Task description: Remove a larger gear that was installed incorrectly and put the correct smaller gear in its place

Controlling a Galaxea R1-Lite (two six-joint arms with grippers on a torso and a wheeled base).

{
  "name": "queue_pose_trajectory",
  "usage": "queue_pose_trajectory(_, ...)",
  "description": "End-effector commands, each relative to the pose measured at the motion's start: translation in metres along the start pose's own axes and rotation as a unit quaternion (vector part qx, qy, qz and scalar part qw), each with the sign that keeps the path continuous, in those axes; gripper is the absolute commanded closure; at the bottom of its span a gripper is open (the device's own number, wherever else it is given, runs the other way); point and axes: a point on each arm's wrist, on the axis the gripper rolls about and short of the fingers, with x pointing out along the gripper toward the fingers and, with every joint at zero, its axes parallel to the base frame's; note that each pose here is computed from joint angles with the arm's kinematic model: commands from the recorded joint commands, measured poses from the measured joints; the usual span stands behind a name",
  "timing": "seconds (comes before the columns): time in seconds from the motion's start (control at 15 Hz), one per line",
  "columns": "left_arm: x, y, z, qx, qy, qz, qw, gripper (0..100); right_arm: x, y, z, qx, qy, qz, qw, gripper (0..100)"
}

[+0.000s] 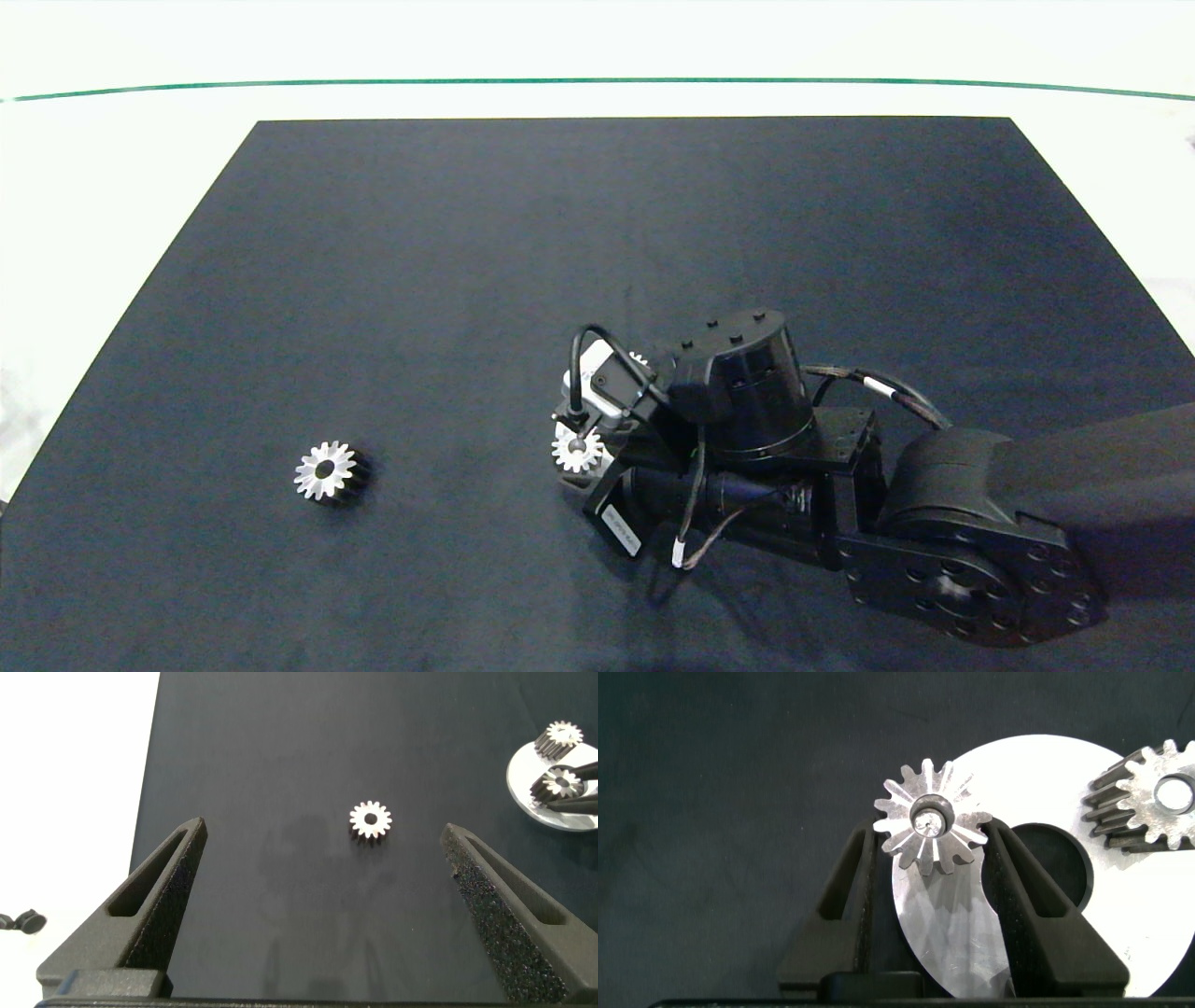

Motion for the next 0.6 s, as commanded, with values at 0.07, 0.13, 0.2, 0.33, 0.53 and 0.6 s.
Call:
queue_pose_trajectory(0.07, 0.001, 0.0, 0.0, 0.001, 0.003, 0.0, 1.0, 0, -0.003, -0.001, 0.002, -0.001, -0.004, -0.001, 1.0, 0)
queue_pose_trajectory(0.13, 0.001, 0.0, -0.002, 0.001, 0.005, 0.0, 1.0, 0, -0.003, -0.001, 0.002, 0.0, -0.007, -0.003, 1.0, 0)
queue_pose_trajectory(0.2, 0.001, 0.0, -0.002, 0.001, 0.005, 0.001, 1.0, 0, -0.007, -0.002, 0.004, 0.0, -0.009, -0.003, 0.9999, 0)
queue_pose_trajectory(0.33, 0.001, 0.0, -0.002, 0.001, 0.006, 0.002, 1.0, 0, -0.013, -0.002, 0.007, -0.001, -0.016, -0.004, 0.9999, 0)
queue_pose_trajectory(0.53, 0.001, -0.001, -0.002, 0.001, 0.006, 0.004, 1.0, 0, -0.025, -0.006, 0.015, 0.002, -0.034, -0.014, 0.9993, 0)
queue_pose_trajectory(0.6, 0.001, -0.001, -0.002, 0.0, 0.007, 0.005, 1.0, 0, -0.033, -0.009, 0.018, 0.005, -0.04, -0.024, 0.9989, 0)
